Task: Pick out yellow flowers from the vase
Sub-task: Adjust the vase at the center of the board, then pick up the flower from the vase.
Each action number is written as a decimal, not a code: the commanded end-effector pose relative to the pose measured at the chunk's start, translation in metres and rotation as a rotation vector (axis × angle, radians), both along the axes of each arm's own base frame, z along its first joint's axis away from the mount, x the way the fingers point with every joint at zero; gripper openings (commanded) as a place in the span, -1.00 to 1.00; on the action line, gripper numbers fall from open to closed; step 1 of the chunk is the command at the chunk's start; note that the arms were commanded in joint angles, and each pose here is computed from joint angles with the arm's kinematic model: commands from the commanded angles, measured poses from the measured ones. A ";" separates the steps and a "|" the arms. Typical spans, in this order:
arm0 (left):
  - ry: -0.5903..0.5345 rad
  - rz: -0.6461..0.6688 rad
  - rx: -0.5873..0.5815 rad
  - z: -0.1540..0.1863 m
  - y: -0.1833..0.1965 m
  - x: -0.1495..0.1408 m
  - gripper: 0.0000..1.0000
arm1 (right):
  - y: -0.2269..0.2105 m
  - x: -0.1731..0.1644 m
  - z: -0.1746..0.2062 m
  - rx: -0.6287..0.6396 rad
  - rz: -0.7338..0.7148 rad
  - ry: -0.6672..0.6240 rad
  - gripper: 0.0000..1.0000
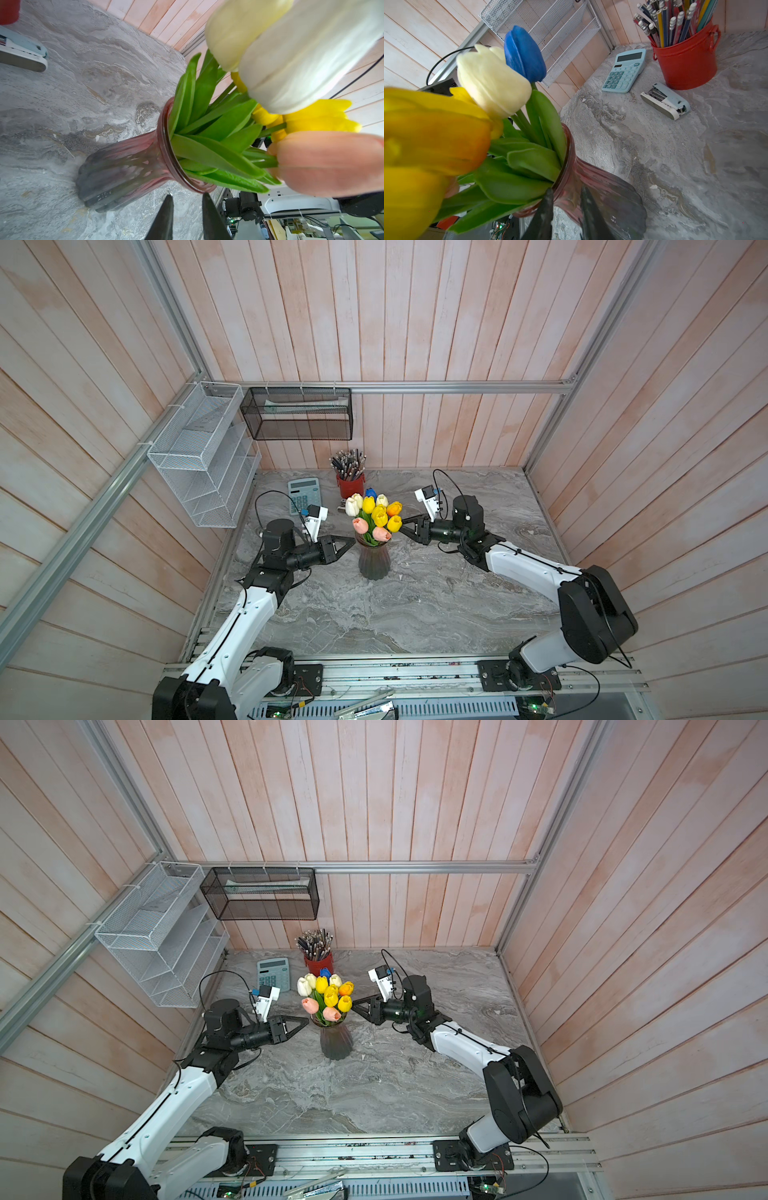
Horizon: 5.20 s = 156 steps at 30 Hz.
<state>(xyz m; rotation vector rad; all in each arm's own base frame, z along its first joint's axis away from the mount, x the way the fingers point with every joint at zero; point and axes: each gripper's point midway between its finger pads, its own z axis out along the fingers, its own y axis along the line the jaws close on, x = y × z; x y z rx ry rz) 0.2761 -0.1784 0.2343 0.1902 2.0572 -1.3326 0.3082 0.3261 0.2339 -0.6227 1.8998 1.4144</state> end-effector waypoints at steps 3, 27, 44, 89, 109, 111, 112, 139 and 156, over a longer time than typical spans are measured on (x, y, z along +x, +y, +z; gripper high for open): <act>-0.044 -0.072 -0.074 0.012 -0.014 -0.001 -0.51 | 0.013 -0.005 0.010 0.029 0.045 -0.013 -0.50; 0.016 0.031 0.075 -0.016 -0.010 0.054 -0.76 | 0.029 -0.028 -0.001 -0.029 0.053 0.023 -0.63; -0.016 0.076 0.107 -0.016 0.005 0.074 -0.70 | -0.001 -0.041 0.028 -0.110 -0.112 -0.198 -0.62; -0.036 0.124 0.077 -0.008 0.020 0.060 -0.27 | 0.070 -0.059 0.058 -0.181 -0.326 -0.673 -0.80; -0.037 0.099 0.072 -0.009 0.018 0.057 -0.28 | 0.078 -0.049 0.050 -0.204 -0.350 -0.692 -0.73; -0.036 0.096 0.073 -0.009 0.018 0.056 -0.27 | 0.079 -0.049 0.050 -0.202 -0.348 -0.692 -0.70; -0.036 0.095 0.072 -0.009 0.018 0.056 -0.27 | 0.080 -0.049 0.050 -0.203 -0.350 -0.693 -0.68; -0.040 0.092 0.077 -0.009 0.018 0.056 -0.27 | 0.071 -0.056 0.055 -0.322 -0.472 -0.869 -0.56; -0.038 0.093 0.076 -0.009 0.017 0.057 -0.28 | 0.062 -0.063 0.051 -0.321 -0.485 -0.871 -0.56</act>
